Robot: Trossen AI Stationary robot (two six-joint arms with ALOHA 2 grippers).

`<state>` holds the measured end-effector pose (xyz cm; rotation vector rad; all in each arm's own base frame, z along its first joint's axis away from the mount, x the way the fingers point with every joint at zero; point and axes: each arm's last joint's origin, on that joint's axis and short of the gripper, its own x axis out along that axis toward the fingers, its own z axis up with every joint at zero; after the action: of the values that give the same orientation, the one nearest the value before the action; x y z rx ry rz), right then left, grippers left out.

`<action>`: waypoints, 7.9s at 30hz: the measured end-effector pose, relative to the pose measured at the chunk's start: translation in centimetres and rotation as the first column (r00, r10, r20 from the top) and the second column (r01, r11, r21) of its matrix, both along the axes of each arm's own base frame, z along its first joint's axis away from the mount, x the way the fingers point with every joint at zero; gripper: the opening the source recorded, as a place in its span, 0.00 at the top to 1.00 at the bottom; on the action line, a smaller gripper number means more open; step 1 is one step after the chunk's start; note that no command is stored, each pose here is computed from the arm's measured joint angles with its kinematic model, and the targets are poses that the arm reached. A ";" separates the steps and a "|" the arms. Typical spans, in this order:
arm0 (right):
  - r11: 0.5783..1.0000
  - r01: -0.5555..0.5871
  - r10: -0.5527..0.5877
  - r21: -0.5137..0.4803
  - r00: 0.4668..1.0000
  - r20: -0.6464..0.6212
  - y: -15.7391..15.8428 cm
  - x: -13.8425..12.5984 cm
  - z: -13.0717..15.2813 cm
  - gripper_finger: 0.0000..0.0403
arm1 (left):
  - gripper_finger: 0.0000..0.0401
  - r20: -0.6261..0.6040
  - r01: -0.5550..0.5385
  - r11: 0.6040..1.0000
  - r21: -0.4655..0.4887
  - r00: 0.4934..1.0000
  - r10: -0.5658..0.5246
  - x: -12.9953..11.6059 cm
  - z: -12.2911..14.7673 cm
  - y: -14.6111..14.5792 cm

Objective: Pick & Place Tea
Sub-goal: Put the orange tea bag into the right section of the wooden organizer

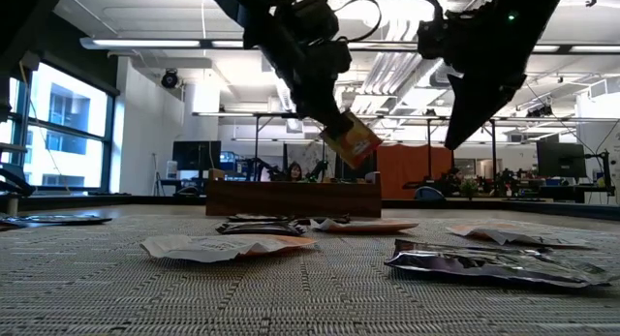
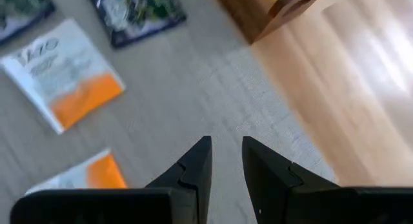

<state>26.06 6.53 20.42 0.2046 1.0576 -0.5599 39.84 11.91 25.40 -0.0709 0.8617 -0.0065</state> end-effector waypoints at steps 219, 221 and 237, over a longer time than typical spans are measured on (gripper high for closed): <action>0.969 -0.217 0.244 -0.118 0.758 0.605 -4.7 3.8 -1.5 0.80 | 0.88 -0.692 -0.183 0.975 -0.124 0.721 0.047 -18.2 -9.3 -21.1; 0.969 -0.217 0.244 -0.118 0.758 0.605 -4.7 3.8 -1.5 0.80 | 0.81 -0.676 -0.120 0.986 -0.118 0.737 0.009 -18.1 -9.3 -21.1; 0.969 -0.218 0.244 -0.117 0.758 0.604 -4.7 3.8 -1.5 0.80 | 0.55 -0.673 0.163 0.986 -0.045 0.724 -0.150 -18.3 -10.9 -23.1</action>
<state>29.86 1.82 18.91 0.1985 0.4161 -0.2506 21.50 -11.23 14.54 0.0221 1.6065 -0.1418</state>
